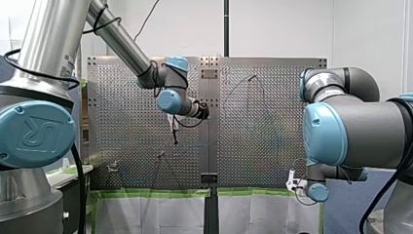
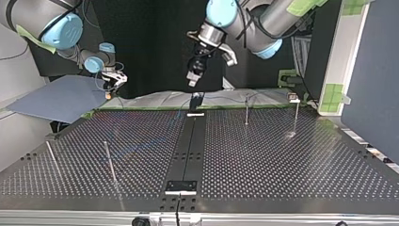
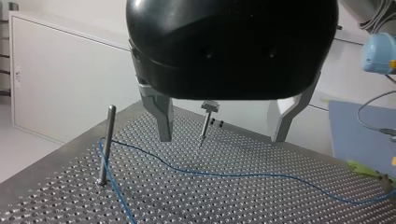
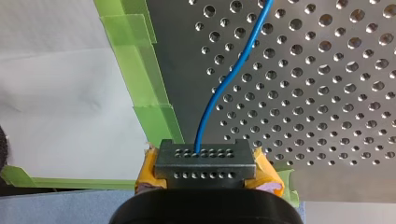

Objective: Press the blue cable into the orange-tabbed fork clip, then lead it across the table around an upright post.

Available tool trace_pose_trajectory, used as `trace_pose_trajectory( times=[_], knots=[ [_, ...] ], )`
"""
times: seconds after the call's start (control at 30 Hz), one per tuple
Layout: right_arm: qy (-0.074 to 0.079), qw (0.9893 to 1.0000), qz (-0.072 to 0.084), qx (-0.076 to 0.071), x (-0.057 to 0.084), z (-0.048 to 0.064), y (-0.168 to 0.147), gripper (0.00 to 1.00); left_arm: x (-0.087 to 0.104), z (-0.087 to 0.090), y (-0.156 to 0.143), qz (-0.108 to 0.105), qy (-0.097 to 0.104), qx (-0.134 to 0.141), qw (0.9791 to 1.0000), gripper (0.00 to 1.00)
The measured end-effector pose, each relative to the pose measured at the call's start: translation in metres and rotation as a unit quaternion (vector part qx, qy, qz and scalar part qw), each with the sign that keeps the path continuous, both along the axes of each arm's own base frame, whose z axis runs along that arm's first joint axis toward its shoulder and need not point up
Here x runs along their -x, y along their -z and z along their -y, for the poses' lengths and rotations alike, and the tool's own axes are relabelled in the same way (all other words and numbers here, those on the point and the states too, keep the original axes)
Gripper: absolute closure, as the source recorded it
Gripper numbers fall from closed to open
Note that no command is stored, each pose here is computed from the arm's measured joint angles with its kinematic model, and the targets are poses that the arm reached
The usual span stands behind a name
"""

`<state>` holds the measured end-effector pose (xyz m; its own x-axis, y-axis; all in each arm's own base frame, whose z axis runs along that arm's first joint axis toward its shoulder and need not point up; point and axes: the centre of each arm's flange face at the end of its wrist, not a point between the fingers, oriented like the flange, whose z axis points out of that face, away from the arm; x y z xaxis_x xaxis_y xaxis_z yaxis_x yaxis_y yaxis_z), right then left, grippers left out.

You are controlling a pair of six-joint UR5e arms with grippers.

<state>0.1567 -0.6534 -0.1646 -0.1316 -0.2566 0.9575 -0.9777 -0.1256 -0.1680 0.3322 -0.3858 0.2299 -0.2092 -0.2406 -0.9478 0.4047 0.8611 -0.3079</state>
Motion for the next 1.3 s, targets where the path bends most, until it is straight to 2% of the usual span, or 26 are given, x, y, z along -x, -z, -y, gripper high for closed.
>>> trace_pose_trajectory(
  times=[0.53,1.1,1.3],
  knots=[
    [-0.002,1.0000,0.000,0.000,-0.002,-0.001,0.000,1.00,0.022,-0.025,0.039,0.005,-0.005,-0.010,0.9999,0.00],
    [-0.003,1.0000,-0.001,0.000,-0.004,-0.001,0.000,1.00,0.055,-0.054,0.078,0.004,-0.010,-0.009,0.9999,0.00],
    [-0.006,1.0000,0.000,0.000,-0.006,-0.001,0.000,1.00,0.069,-0.063,0.090,0.000,0.001,-0.001,1.0000,0.00]
  ],
)
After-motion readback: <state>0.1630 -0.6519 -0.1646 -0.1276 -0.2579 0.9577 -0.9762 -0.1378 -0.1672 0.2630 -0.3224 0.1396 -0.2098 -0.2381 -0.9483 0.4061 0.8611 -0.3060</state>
